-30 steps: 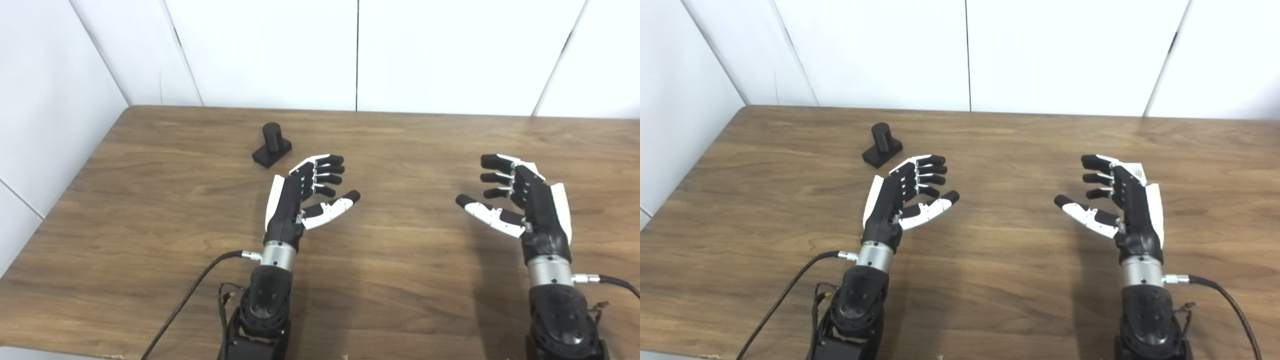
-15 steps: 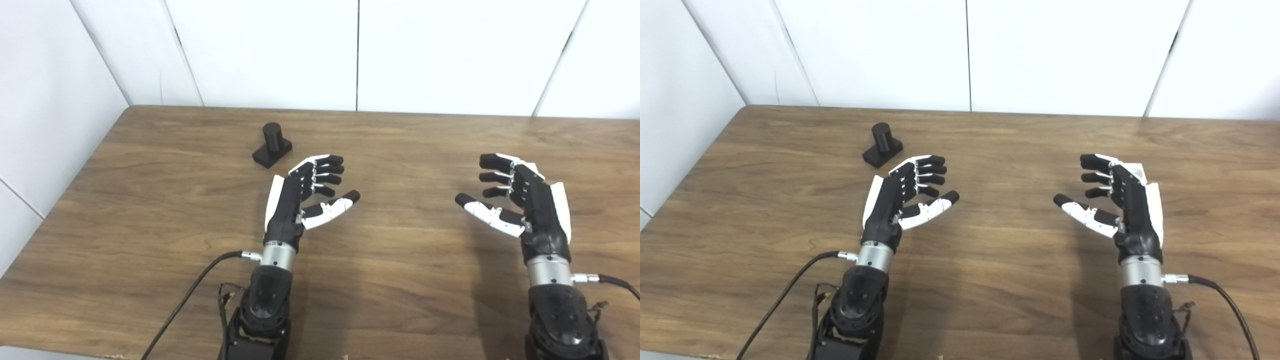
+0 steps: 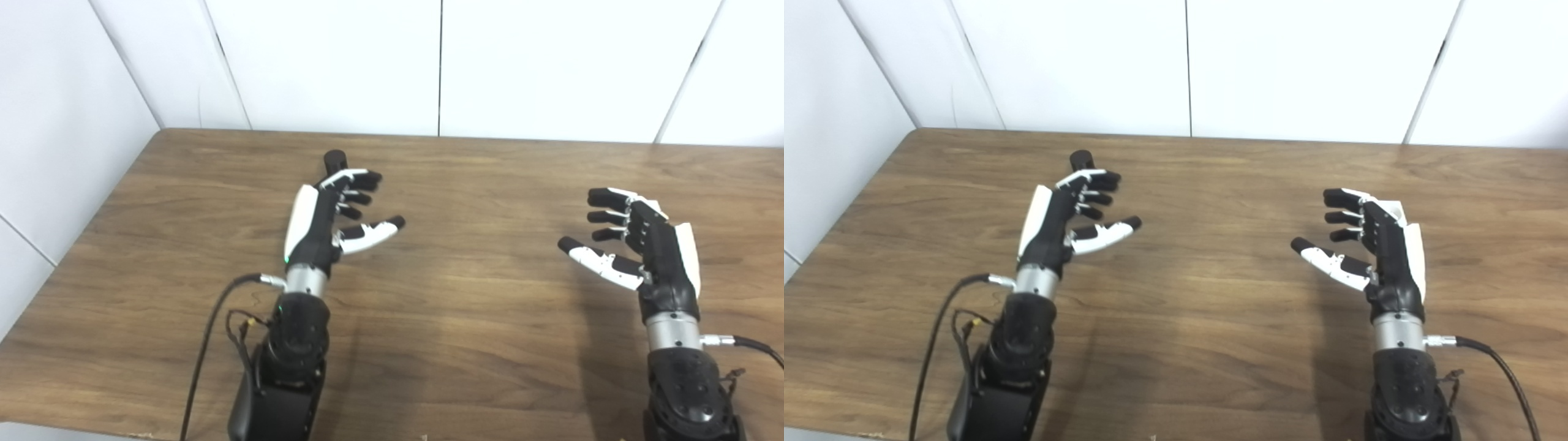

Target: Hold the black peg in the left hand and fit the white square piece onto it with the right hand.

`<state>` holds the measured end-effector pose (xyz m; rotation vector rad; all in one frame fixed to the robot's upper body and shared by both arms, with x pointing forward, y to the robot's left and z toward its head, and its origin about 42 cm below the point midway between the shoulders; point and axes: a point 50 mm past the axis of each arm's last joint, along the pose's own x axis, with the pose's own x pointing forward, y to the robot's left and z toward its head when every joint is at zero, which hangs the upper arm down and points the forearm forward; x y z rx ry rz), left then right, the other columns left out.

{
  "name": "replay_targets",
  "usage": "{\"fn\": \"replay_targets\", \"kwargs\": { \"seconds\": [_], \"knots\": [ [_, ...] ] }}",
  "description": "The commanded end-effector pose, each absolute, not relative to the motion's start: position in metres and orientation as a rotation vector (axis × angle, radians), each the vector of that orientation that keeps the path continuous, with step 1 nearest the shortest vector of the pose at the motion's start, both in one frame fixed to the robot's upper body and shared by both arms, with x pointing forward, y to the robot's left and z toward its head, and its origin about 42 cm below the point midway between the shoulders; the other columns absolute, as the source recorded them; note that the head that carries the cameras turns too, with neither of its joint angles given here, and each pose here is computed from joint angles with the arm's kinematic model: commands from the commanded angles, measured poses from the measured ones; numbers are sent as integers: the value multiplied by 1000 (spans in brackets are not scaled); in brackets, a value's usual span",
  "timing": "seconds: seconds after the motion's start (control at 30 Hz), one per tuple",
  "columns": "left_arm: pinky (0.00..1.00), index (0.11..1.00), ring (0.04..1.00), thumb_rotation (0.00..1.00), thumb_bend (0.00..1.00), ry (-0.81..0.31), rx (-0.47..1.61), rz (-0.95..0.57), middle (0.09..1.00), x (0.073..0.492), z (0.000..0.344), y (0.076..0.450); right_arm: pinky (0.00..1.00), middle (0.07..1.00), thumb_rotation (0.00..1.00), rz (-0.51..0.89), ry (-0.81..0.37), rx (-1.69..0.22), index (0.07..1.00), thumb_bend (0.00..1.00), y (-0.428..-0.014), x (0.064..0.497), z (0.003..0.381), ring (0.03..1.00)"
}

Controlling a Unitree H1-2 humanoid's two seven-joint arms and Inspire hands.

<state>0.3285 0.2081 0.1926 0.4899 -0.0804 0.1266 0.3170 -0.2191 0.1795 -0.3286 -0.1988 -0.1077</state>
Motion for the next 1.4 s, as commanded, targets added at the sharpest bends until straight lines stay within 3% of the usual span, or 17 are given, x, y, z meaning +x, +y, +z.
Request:
{"fn": "replay_targets", "kwargs": {
  "seconds": [0.0, 0.27, 0.43, 0.73, 1.1, 1.17, 1.3, 1.37],
  "knots": [
    [548, 668, 670, 125, 707, -151, 524, 139, 720, 339, 220, 212, 552, 710, 97, -113, -297, -326, 679, 675, -216, 326, 200, 664],
    [561, 672, 672, 242, 733, -142, 773, 176, 707, 362, 244, 233, 578, 709, 100, -115, -298, -336, 680, 678, -215, 326, 201, 670],
    [495, 660, 667, 269, 735, -137, 949, 237, 730, 373, 266, 245, 577, 707, 107, -117, -303, -342, 679, 681, -215, 326, 201, 667],
    [530, 678, 733, 345, 741, -96, 1201, 300, 794, 394, 298, 261, 565, 705, 108, -121, -297, -328, 678, 682, -212, 327, 200, 665],
    [509, 644, 733, 364, 764, -43, 1401, 281, 784, 423, 299, 279, 574, 714, 100, -120, -298, -319, 682, 673, -212, 326, 197, 677],
    [541, 635, 740, 381, 792, -19, 1471, 273, 784, 430, 296, 282, 563, 715, 98, -120, -298, -319, 681, 672, -212, 326, 197, 674],
    [761, 656, 839, 470, 843, 33, 1597, 265, 843, 444, 290, 285, 585, 714, 97, -120, -292, -321, 684, 668, -213, 325, 197, 687],
    [823, 659, 874, 488, 861, 57, 1640, 254, 866, 449, 289, 285, 591, 714, 92, -122, -294, -320, 682, 670, -213, 325, 198, 691]
  ]
}}
